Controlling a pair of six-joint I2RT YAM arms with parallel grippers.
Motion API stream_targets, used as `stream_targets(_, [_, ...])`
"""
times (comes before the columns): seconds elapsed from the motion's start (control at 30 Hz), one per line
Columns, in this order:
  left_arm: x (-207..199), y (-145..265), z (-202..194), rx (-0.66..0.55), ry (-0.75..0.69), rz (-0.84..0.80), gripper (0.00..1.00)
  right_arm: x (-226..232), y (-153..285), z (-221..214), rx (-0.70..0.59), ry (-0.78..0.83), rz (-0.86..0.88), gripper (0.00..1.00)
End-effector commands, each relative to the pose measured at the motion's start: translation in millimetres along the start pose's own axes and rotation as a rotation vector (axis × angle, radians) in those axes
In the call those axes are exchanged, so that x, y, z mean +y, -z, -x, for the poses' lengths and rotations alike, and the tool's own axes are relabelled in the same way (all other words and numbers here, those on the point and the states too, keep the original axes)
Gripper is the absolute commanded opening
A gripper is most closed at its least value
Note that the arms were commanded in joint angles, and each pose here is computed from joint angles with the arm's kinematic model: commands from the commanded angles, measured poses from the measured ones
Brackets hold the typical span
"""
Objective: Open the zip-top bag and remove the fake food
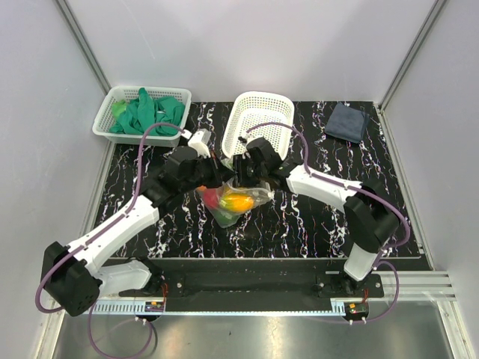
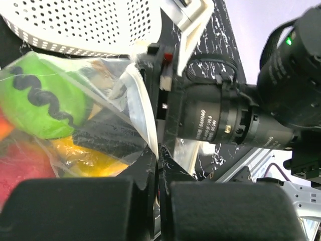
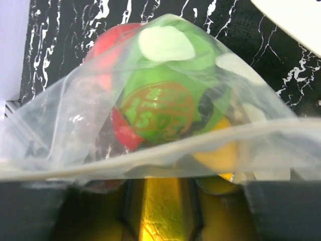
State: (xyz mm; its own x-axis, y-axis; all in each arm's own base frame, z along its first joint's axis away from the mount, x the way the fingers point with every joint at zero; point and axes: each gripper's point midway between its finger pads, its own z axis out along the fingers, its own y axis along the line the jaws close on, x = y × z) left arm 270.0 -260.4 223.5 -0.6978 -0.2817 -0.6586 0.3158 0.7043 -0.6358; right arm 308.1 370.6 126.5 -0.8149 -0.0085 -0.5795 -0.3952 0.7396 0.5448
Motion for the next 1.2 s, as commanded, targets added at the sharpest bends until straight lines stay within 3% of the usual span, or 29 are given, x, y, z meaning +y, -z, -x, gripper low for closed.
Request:
stream_targets(0.0, [-33.2, 12.7, 26.4, -0.060, -0.059, -0.112, 0.00, 30.1, 26.0, 18.4, -0.060, 0.100, 0.107, 0.50])
stream_targets(0.03, [-33.8, 12.8, 26.6, -0.057, -0.061, -0.115, 0.00, 33.8, 29.8, 9.6, -0.015, 0.104, 0.136, 0.62])
stream_targets(0.13, [-30.4, 11.7, 26.4, -0.047, -0.075, -0.109, 0.00, 39.7, 38.1, -13.6, 0.084, 0.134, 0.200, 0.71])
stream_targets(0.4, [-25.8, 1.6, 29.3, -0.034, -0.092, -0.092, 0.00, 50.1, 58.3, -58.6, 0.249, 0.168, 0.356, 0.79])
stream_targets(0.53, [-17.5, -7.2, 30.8, -0.023, -0.105, -0.065, 0.00, 47.5, 58.1, -68.2, 0.285, 0.145, 0.358, 0.79])
stream_targets(0.7, [-14.5, -10.1, 32.9, 0.018, -0.170, -0.055, 0.00, 23.9, 49.4, -32.9, 0.126, 0.038, 0.126, 0.80])
stream_targets(0.8, [-20.2, -9.7, 23.6, 0.060, -0.160, -0.100, 0.00, 26.3, 41.3, -18.4, 0.087, -0.063, 0.089, 0.82])
stream_targets(0.9, [-20.0, -11.8, 6.4, 0.093, -0.105, -0.140, 0.00, 30.7, 29.0, -4.6, 0.027, -0.128, 0.106, 0.84])
stream_targets(1.17, [-13.0, -20.0, -15.8, 0.109, -0.045, -0.156, 0.00, 36.2, -11.7, -23.2, 0.060, -0.204, 0.138, 0.94])
